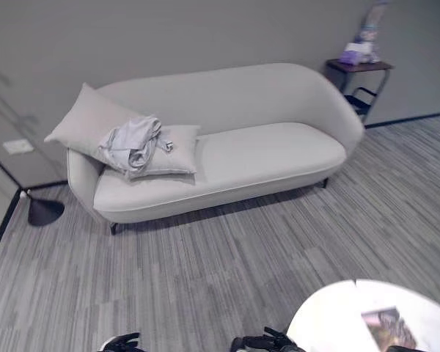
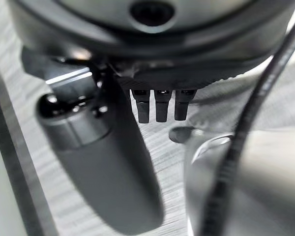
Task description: Hang the clothes on the sofa on the clothes rack.
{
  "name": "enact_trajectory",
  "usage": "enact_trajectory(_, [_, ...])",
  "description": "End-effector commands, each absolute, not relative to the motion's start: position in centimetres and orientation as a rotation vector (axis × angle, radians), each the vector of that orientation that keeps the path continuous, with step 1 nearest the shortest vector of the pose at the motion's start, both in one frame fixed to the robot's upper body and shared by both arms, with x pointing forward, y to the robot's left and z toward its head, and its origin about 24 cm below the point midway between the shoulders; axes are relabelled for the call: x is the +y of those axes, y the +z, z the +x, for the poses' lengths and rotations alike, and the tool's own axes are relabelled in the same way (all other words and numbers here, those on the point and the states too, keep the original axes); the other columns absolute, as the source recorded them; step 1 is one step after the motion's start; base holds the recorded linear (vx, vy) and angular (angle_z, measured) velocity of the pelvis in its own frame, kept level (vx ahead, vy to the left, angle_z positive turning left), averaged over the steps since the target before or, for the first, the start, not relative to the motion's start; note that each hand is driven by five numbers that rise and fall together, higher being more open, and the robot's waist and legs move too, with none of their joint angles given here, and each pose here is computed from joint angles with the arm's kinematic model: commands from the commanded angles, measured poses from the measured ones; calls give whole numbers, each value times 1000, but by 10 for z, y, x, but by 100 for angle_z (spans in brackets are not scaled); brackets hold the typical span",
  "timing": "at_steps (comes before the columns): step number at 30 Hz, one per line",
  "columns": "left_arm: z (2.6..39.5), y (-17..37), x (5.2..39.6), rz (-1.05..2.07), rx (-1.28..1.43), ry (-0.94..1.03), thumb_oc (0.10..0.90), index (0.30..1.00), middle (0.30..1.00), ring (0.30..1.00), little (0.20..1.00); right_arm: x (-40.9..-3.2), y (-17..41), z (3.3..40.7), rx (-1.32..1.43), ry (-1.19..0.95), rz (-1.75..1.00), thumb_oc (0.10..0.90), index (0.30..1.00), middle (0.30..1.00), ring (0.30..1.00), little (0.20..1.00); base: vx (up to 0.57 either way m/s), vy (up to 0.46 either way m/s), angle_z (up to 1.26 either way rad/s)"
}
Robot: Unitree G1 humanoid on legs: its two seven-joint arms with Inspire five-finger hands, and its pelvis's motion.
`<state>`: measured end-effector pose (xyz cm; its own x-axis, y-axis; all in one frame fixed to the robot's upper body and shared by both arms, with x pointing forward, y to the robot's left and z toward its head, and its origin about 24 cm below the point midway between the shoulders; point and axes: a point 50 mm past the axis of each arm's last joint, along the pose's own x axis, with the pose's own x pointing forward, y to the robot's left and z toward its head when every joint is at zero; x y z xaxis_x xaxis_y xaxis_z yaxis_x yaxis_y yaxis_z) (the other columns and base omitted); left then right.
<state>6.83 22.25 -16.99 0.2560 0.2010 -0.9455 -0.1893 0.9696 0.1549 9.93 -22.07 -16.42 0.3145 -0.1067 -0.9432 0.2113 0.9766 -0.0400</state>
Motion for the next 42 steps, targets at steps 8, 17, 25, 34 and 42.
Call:
enact_trajectory(8, [101, -162, 221, 149, 1145, 172, 800, 900, 900, 900, 900, -262, -60, 232, 515, -202, -151, 800, 900, 900, 900, 900, 418, -16, -7])
enact_trajectory(17, [48, -171, 228, 116, 1331, 255, 800, 900, 900, 900, 900, -227, -33, 259, 357, -69, -266, 800, 900, 900, 900, 900, 523, 147, -16])
enact_trajectory(25, [117, -149, 253, 350, 1089, 162, 800, 900, 900, 900, 900, -209, -7, 270, 217, 8, -290, 800, 900, 900, 900, 900, 378, 326, 20])
enact_trajectory(34, [157, -140, 221, 446, 940, -30, 800, 900, 900, 900, 900, -230, 53, 278, -50, -75, -449, 800, 900, 900, 900, 900, 291, 6, 66])
enact_trajectory(42, [103, -164, 200, 444, 1104, -109, 800, 900, 900, 900, 900, -220, 61, 281, -125, -96, -395, 800, 900, 900, 900, 900, 157, -23, 51])
